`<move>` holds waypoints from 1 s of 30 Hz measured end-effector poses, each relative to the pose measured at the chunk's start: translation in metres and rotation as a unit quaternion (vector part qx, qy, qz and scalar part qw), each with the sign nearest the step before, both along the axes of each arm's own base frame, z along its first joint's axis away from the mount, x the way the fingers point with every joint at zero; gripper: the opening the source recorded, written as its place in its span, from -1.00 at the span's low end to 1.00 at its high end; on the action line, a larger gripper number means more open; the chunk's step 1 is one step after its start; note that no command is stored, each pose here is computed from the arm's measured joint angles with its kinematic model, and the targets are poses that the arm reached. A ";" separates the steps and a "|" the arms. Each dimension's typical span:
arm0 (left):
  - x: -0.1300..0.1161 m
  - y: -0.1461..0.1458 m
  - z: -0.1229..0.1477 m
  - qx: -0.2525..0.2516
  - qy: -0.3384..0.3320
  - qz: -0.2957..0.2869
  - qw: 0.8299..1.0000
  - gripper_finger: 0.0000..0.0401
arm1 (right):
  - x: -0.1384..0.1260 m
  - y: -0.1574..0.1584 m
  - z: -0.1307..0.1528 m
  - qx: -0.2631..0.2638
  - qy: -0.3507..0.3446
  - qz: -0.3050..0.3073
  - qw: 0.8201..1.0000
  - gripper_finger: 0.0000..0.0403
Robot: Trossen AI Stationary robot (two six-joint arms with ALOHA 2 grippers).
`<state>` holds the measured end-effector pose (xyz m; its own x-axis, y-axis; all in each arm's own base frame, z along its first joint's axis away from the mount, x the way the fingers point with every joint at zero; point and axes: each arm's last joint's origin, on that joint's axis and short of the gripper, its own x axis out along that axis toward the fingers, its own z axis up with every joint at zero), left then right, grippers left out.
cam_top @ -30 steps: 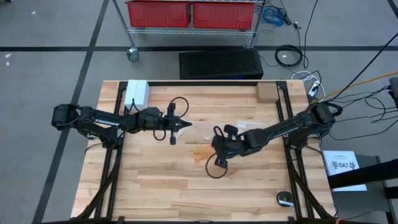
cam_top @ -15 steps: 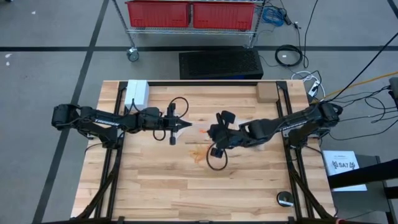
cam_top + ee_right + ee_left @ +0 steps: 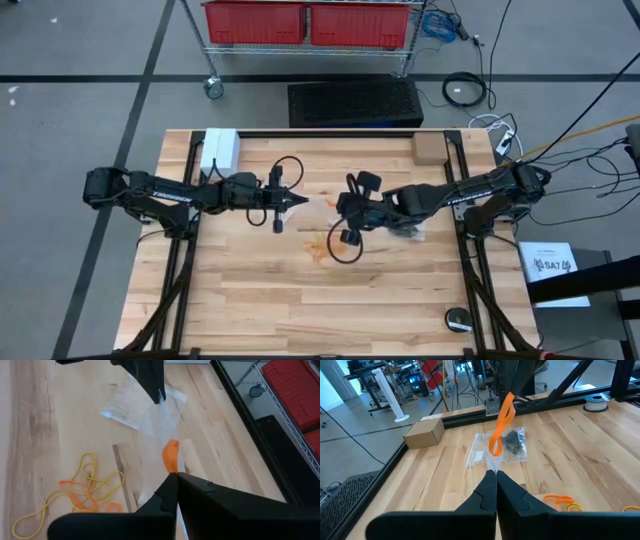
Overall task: Sort rubber bands
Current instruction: Put the center orange rubber band into the transparent zip bag
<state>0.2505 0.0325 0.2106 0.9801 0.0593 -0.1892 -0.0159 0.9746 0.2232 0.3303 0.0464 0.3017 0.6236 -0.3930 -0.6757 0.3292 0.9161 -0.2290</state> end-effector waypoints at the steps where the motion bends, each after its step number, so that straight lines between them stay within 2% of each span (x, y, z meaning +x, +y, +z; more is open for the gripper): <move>1: 0.000 0.000 0.000 0.000 0.000 0.000 1.000 -1.00 | 0.000 0.000 0.000 0.001 0.002 0.001 1.000 -1.00; 9: 0.000 0.000 0.000 0.000 0.000 -0.003 1.000 -1.00 | 0.000 -0.004 -0.003 0.010 0.015 0.003 1.000 -1.00; 17: 0.000 -0.001 0.000 -0.002 -0.001 -0.012 1.000 -1.00 | 0.016 -0.019 -0.026 -0.001 0.060 0.007 0.998 -1.00; 26: 0.000 -0.001 0.000 -0.003 -0.001 -0.012 1.000 -1.00 | 0.025 -0.023 -0.027 0.020 0.035 0.032 0.999 -1.00; 30: 0.000 -0.001 0.000 -0.002 -0.002 -0.012 1.000 -1.00 | 0.025 -0.025 -0.027 0.021 0.034 0.030 0.999 -0.91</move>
<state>0.2506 0.0318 0.2109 0.9820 0.0348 -0.1858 0.0068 0.9758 0.2184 0.3558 0.0215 0.2749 0.5970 -0.3262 -0.7329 0.2583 0.9431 -0.2094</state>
